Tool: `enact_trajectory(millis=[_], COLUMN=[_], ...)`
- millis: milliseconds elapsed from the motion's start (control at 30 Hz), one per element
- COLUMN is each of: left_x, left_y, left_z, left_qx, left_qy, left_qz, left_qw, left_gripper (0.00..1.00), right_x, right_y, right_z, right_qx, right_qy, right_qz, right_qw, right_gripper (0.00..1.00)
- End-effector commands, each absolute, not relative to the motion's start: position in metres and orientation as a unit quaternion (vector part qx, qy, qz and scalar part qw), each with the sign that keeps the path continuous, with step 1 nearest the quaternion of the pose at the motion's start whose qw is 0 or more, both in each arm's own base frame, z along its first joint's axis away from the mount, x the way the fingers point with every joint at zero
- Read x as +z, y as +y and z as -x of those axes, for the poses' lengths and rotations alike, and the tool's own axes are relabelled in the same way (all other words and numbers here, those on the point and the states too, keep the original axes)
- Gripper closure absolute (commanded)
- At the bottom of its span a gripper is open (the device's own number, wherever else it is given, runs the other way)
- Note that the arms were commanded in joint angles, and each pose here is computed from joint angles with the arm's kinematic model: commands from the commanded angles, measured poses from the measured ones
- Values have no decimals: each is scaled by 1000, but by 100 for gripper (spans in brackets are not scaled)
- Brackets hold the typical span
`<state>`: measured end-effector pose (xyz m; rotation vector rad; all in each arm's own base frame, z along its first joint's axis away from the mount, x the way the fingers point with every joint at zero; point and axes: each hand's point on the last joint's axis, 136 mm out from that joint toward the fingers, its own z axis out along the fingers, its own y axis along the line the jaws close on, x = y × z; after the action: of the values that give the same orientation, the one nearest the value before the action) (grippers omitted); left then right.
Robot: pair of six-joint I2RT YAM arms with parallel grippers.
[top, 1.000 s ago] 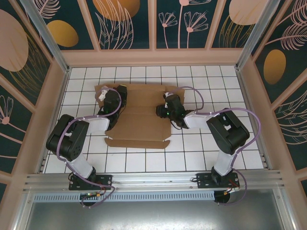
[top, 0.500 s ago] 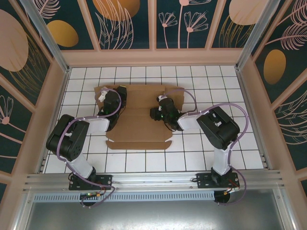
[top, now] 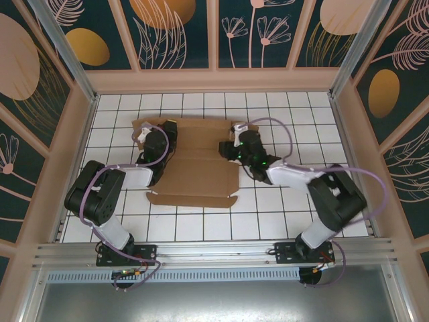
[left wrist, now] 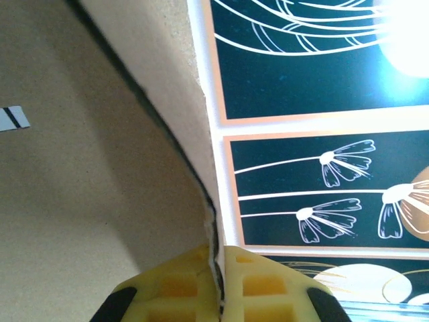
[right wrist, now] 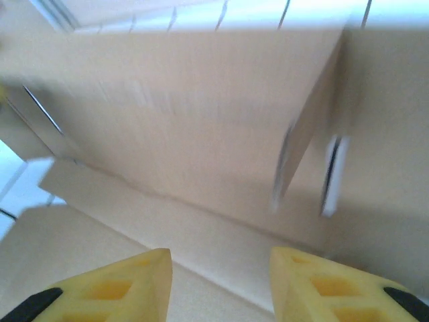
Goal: Fold the paper box
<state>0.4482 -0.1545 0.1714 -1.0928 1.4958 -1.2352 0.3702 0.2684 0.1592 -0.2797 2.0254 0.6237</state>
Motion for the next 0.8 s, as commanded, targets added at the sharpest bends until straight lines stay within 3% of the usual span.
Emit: enact_trajectory(millis=[0, 67, 167, 367, 533, 767], left_x=[187, 187, 186, 183, 178, 177], left_y=[-154, -155, -156, -154, -159, -157], left_z=[-447, -447, -449, -451, -455, -455], left_qx=[-516, -517, -517, -509, -512, -517], left_qy=[589, 590, 593, 600, 612, 611], left_qz=[412, 412, 411, 416, 412, 413], left_qw=[466, 464, 461, 456, 440, 435], left_gripper=[100, 100, 100, 100, 100, 100], right_x=[200, 208, 200, 198, 158, 125], right_y=[236, 211, 179, 91, 95, 143], right_z=[-370, -378, -395, -435, -448, -444], right_qx=[229, 199, 146, 66, 82, 132], right_qy=[798, 795, 812, 821, 834, 820], right_qz=[150, 154, 163, 70, 156, 265], right_qw=[537, 551, 542, 563, 523, 489], right_gripper=[53, 45, 42, 47, 46, 49])
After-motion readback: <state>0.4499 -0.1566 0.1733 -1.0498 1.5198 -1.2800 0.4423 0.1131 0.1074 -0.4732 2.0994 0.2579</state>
